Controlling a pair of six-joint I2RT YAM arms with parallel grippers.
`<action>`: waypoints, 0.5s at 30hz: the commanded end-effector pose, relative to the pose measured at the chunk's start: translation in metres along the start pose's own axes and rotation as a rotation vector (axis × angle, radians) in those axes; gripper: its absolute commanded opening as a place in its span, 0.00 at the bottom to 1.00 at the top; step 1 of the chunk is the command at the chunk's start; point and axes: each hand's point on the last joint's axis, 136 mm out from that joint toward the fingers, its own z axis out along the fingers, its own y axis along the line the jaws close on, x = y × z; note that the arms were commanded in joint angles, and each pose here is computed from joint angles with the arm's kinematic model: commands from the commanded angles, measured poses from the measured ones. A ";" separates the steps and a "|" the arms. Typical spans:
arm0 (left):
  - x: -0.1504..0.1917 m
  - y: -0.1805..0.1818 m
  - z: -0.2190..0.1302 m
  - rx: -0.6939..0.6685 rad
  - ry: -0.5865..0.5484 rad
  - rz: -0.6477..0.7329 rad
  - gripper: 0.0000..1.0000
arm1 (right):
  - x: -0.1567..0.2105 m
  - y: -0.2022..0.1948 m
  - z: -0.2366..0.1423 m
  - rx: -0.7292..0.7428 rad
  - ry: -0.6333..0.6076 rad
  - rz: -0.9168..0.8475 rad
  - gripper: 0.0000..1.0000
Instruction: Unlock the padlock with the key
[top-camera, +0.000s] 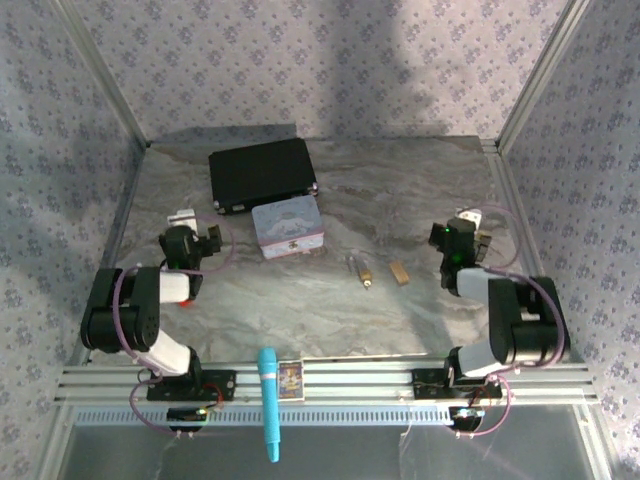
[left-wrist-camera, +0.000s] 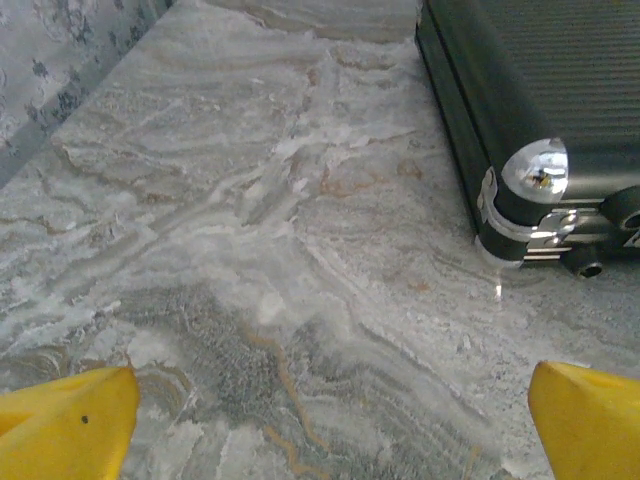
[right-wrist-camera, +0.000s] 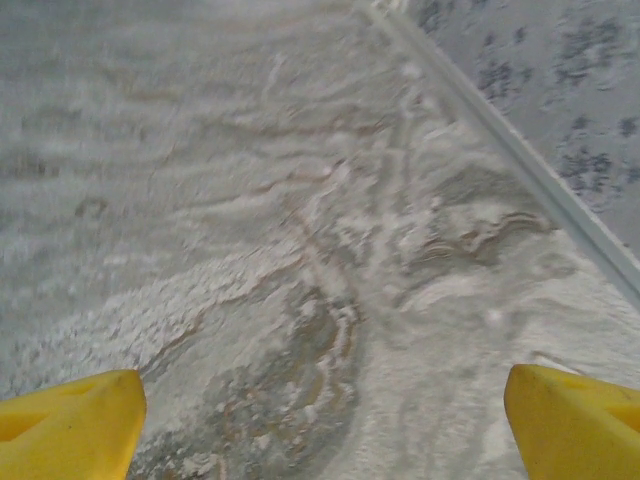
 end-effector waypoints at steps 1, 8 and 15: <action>-0.013 -0.005 -0.003 -0.009 -0.062 0.024 1.00 | -0.021 -0.001 0.000 0.044 -0.067 -0.022 0.96; -0.014 -0.002 -0.007 -0.061 -0.086 0.030 1.00 | -0.021 -0.002 0.002 0.037 -0.057 -0.017 1.00; -0.013 0.000 -0.005 -0.055 -0.074 0.018 1.00 | -0.020 0.030 0.014 -0.249 0.028 -0.067 1.00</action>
